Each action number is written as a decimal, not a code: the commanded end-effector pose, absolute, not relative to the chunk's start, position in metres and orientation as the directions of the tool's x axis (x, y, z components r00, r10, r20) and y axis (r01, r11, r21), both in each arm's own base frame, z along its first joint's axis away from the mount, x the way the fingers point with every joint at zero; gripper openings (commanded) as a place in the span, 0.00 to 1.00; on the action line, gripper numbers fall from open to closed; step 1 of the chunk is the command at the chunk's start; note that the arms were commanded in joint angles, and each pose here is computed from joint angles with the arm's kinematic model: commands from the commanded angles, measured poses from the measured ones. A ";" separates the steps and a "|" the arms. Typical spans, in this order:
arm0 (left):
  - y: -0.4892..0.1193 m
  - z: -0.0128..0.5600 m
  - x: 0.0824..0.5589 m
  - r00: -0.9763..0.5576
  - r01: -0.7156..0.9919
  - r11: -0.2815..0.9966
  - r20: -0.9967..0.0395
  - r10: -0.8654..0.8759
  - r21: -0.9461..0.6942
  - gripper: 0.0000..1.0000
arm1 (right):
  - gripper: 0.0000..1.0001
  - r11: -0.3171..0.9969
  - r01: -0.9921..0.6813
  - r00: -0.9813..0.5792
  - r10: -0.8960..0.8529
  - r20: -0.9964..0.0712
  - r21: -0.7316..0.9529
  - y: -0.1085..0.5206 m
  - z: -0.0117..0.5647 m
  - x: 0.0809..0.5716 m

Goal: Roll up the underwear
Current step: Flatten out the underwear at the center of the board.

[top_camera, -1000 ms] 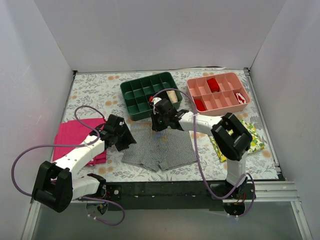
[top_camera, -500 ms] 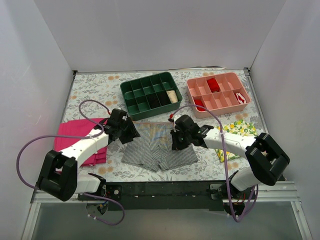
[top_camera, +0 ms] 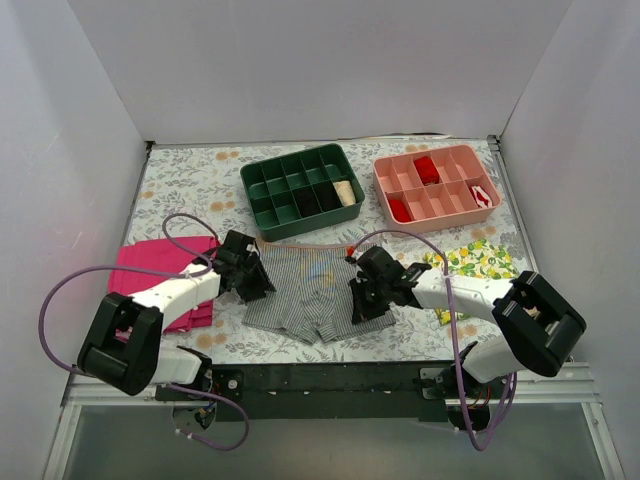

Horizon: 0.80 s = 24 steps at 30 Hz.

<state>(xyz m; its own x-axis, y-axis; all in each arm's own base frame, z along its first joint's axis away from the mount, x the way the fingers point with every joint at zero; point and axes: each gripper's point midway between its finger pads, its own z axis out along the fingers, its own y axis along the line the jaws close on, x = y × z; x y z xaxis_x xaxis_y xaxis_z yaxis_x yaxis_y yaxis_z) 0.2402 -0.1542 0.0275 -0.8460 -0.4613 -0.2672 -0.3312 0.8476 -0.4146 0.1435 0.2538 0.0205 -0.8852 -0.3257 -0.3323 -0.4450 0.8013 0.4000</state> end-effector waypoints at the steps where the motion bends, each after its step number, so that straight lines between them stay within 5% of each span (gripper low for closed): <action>1: -0.144 0.028 0.221 -0.829 -0.374 0.834 -0.256 -0.496 -0.405 0.32 | 0.01 0.819 -0.423 -0.905 -0.363 -0.220 0.387 0.238 0.003 0.114; 9: -0.120 0.030 0.201 -0.795 -0.443 0.829 -0.277 -0.539 -0.342 0.32 | 0.01 0.824 -0.458 -0.889 -0.425 -0.170 0.334 0.236 -0.003 0.085; 18: -0.152 0.114 0.269 -0.748 -0.233 0.831 -0.453 -0.485 -0.505 0.45 | 0.01 0.836 -0.486 -0.837 -0.360 -0.413 0.254 0.251 0.037 0.135; 24: -0.177 0.111 0.314 -0.766 -0.169 0.842 -0.469 -0.439 -0.512 0.40 | 0.01 0.834 -0.479 -0.838 -0.342 -0.425 0.275 0.264 0.046 0.144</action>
<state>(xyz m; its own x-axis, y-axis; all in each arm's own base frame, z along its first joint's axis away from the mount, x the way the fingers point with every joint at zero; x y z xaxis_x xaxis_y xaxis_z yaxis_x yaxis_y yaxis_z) 0.2870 -0.1614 0.1115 -0.7552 -0.4852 -0.4408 -0.2396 0.8302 -0.5033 0.1281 0.2541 0.0308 -0.8538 -0.3626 -0.3736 -0.4781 0.8302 0.2868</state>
